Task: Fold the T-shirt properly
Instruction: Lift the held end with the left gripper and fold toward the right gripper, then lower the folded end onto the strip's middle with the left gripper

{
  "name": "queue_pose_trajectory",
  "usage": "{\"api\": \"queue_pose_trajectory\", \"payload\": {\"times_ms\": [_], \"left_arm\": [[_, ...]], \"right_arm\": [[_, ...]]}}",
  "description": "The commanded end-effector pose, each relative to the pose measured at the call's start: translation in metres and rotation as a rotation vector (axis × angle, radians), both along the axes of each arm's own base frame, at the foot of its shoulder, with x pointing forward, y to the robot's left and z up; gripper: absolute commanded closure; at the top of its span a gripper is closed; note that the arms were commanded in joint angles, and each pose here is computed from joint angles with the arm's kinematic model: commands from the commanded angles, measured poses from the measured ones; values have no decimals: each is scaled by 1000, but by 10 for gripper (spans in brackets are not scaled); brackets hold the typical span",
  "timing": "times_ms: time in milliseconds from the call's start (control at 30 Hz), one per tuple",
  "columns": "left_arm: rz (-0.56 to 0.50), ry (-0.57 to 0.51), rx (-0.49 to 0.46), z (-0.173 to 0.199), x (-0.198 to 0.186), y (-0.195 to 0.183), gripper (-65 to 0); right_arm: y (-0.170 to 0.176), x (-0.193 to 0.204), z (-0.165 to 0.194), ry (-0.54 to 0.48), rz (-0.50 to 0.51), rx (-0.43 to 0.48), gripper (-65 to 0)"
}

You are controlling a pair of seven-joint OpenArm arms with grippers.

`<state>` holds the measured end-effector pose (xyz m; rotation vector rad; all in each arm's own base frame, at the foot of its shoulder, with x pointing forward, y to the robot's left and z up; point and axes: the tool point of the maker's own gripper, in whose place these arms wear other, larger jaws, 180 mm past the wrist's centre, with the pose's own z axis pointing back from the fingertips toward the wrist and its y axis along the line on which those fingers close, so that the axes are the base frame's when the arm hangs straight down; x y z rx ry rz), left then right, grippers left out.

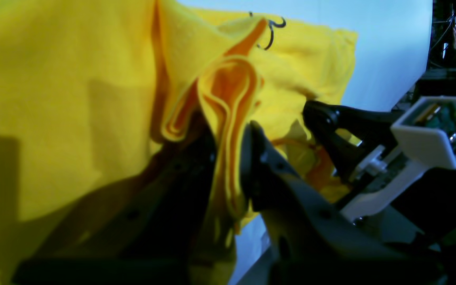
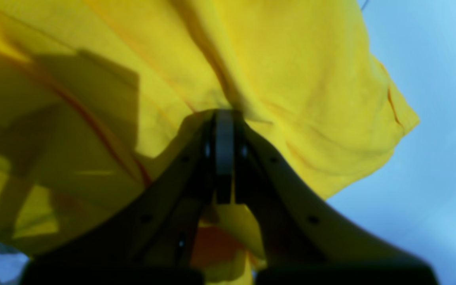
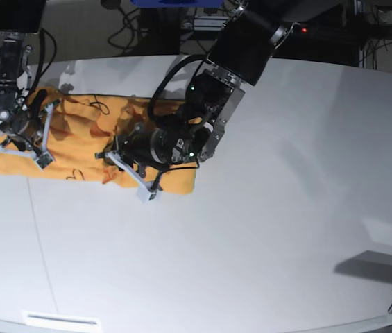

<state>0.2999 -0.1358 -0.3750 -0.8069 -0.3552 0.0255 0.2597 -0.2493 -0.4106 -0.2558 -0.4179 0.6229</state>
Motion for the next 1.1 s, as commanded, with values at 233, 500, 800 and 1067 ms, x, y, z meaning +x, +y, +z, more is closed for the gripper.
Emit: {"api": "queue_pose_trajectory", "payload": {"times_ms": [233, 500, 800, 1067], "left_arm": [[-5, -44, -48, 20, 10, -9, 0], [-8, -46, -48, 21, 9, -10, -129], [-13, -142, -99, 57, 16, -15, -522], [-44, -254, -157, 91, 18, -19, -531]], "right_arm": [[-6, 2, 5, -8, -2, -20, 0], [-6, 2, 5, -8, -2, -20, -1], [-6, 2, 5, -8, -2, -20, -1], [-5, 2, 5, -9, 0, -19, -1]]}}
